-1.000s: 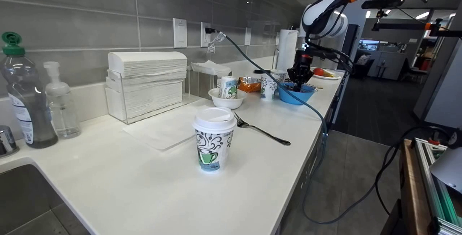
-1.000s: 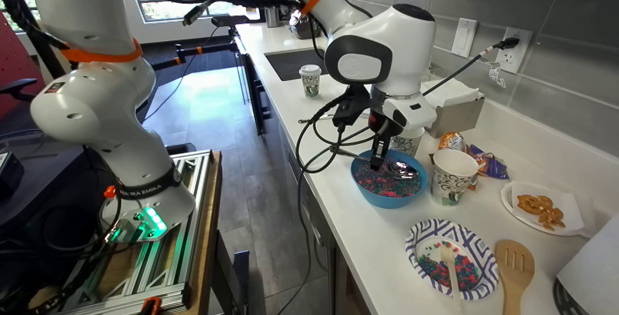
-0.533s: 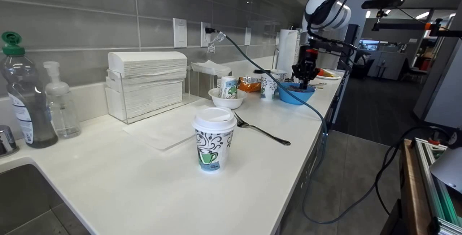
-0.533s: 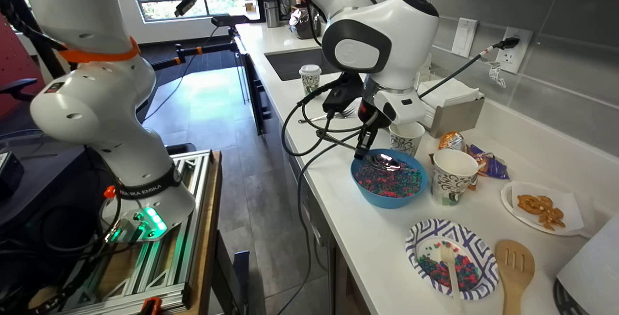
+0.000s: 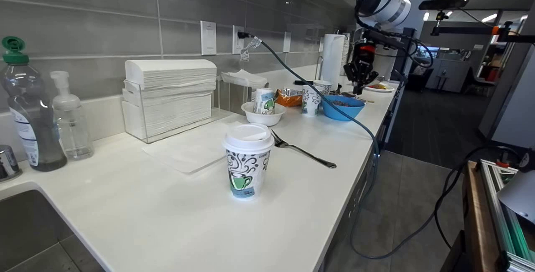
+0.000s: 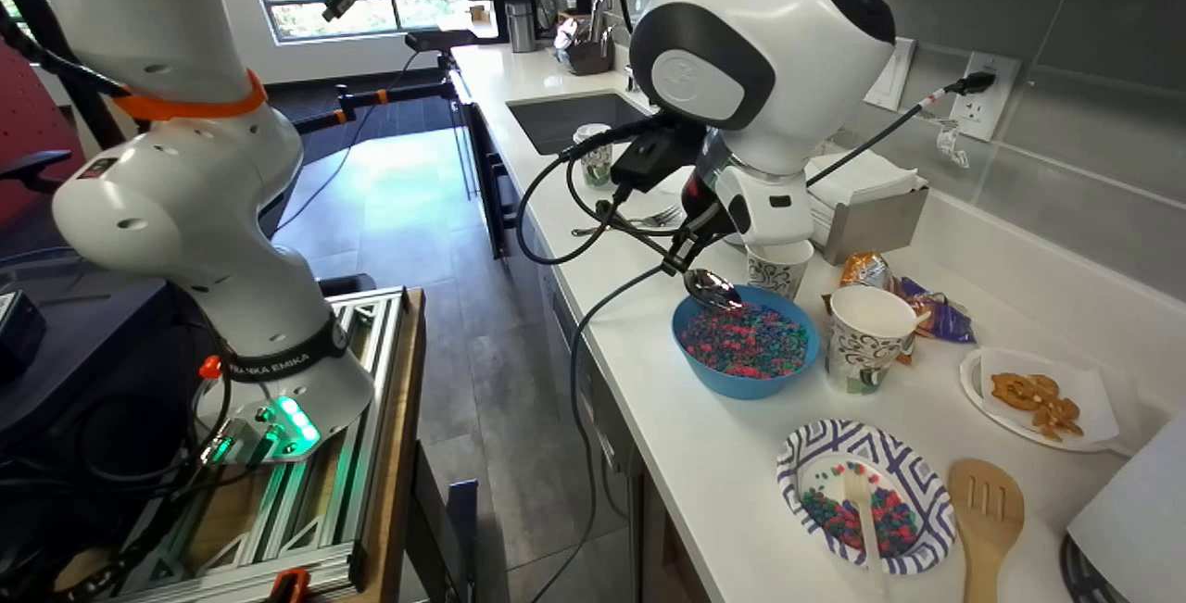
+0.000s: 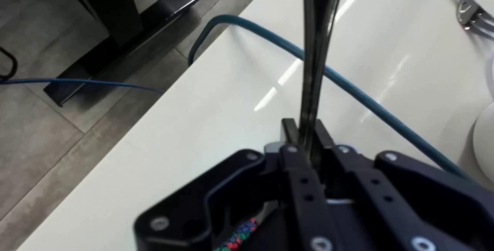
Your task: Transfer a spoonful of contents from the blue bowl to the white bowl
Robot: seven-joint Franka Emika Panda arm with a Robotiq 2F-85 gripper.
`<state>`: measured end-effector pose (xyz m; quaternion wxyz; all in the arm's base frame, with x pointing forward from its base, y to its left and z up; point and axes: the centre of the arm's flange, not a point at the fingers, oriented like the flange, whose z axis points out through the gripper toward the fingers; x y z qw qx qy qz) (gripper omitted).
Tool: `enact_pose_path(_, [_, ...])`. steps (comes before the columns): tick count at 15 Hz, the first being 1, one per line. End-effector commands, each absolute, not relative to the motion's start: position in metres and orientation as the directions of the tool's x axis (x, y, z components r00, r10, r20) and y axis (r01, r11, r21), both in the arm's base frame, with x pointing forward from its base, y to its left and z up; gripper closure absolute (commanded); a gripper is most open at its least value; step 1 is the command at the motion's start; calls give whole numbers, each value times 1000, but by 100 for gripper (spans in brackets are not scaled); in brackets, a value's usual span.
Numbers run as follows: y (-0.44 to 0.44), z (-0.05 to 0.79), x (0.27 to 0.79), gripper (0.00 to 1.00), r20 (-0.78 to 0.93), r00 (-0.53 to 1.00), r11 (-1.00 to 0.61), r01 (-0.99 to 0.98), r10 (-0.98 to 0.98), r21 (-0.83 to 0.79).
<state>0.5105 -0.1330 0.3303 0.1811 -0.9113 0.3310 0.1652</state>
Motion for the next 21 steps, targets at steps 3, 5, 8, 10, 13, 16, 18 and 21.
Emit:
enact_pose_path(3, [-157, 317, 523, 97, -549, 657, -634, -724, -516, -270])
enact_pose_path(5, [-161, 307, 526, 97, -580, 641, -615, -736, -502, -282])
enact_pose_path(8, [-166, 294, 533, 97, -586, 641, -587, -745, -496, -317])
enact_pose_path(10, [-168, 289, 538, 97, -605, 641, -564, -747, -472, -352])
enact_pose_path(13, [-168, 286, 543, 97, -642, 642, -531, -747, -419, -401])
enact_pose_path(16, [-170, 283, 547, 97, -665, 630, -506, -757, -400, -413])
enact_pose_path(18, [-174, 280, 548, 97, -678, 620, -488, -767, -395, -416])
enact_pose_path(21, [-182, 272, 550, 97, -700, 599, -459, -785, -388, -416])
